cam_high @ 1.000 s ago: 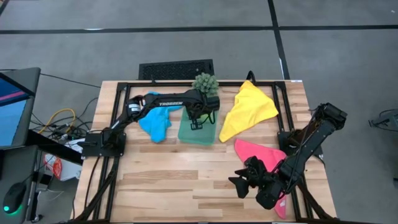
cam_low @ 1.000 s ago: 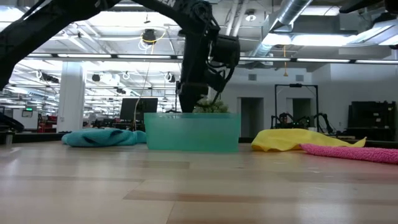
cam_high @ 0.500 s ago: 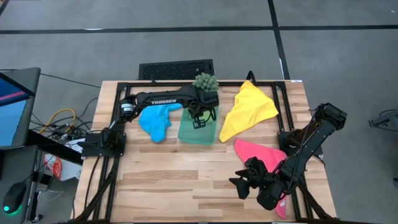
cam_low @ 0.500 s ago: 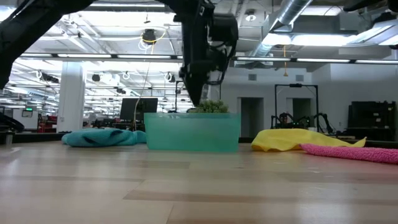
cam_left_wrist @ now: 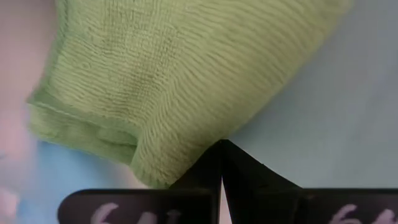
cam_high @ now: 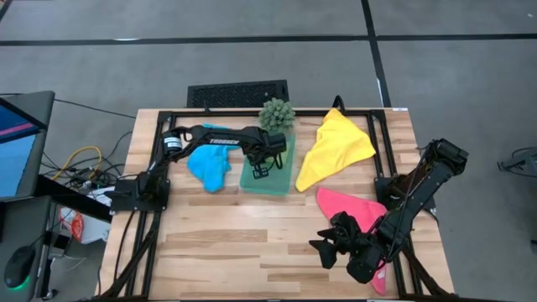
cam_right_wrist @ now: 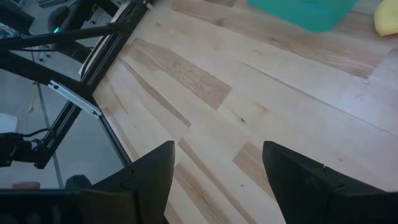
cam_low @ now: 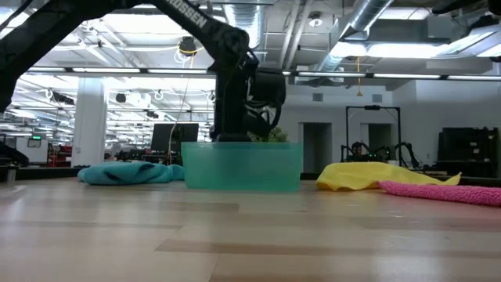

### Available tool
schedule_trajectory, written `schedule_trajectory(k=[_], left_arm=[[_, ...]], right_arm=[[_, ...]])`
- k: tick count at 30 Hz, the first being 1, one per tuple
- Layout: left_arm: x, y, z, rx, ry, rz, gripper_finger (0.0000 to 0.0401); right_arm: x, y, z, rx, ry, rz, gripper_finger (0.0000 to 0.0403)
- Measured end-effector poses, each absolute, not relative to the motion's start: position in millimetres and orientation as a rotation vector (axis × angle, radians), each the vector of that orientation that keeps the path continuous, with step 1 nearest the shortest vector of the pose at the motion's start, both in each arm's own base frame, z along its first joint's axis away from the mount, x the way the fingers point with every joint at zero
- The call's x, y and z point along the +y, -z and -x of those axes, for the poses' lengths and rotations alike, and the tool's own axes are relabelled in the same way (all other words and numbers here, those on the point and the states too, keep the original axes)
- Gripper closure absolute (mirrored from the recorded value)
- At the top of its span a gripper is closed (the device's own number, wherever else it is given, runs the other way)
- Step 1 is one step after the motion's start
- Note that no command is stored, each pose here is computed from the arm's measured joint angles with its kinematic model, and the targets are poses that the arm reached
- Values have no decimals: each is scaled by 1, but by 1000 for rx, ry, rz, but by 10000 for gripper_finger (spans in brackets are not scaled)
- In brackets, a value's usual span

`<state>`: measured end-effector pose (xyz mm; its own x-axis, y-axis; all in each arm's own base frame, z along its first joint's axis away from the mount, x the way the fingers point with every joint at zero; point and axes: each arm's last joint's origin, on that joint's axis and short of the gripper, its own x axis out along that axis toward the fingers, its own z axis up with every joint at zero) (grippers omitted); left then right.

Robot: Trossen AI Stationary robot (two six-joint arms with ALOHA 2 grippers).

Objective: Fold microfiber towels
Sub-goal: Put the green micro fiber cloth into the green bin

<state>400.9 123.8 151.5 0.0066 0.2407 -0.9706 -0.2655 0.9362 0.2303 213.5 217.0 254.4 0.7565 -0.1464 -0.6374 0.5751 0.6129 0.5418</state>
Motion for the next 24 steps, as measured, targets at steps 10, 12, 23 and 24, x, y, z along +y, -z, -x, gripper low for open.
schedule_trajectory(k=[10, 12, 23, 24], left_arm=[[121, -198, -390, 1409, -395, 55, 401], [121, -214, -385, 1366, -408, 68, 401], [126, -201, -395, 1324, -383, 117, 401], [125, -193, -396, 1350, -378, 111, 401]], right_arm=[[217, -254, -213, 591, 441, -814, 134], [217, -254, -213, 591, 441, -815, 134], [217, -254, -213, 591, 442, -815, 134], [217, -254, -213, 590, 442, -815, 134]])
